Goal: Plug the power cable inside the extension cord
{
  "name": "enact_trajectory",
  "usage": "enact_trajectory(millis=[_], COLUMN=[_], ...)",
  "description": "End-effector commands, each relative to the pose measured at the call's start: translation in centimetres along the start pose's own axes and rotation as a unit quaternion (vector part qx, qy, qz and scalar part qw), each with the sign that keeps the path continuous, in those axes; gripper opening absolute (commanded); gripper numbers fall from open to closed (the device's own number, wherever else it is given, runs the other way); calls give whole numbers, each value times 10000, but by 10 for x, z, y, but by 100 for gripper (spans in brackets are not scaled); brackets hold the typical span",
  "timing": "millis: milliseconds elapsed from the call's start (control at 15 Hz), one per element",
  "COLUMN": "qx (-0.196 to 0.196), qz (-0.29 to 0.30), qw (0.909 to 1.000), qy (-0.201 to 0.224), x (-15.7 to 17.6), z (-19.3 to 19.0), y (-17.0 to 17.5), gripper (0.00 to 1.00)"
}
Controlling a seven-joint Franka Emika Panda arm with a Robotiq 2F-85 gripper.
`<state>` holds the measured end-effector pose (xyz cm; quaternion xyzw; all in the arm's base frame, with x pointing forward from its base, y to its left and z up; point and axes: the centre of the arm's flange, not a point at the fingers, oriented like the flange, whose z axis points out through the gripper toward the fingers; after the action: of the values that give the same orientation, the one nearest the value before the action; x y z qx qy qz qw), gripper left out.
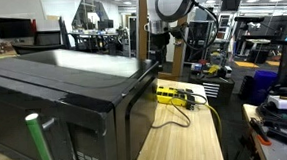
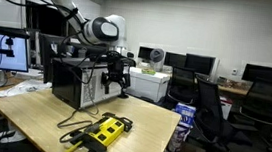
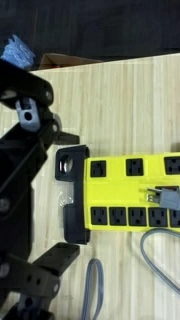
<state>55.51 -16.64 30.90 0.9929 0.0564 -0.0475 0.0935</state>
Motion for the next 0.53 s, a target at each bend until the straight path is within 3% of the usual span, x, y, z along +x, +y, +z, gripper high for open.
enact_trajectory(millis=[0,467], qx=[0,-76], qz=[0,25], qw=[10000,10000], qy=[0,53], x=[0,-7], z=[0,1], y=[0,-1], gripper=[100,100])
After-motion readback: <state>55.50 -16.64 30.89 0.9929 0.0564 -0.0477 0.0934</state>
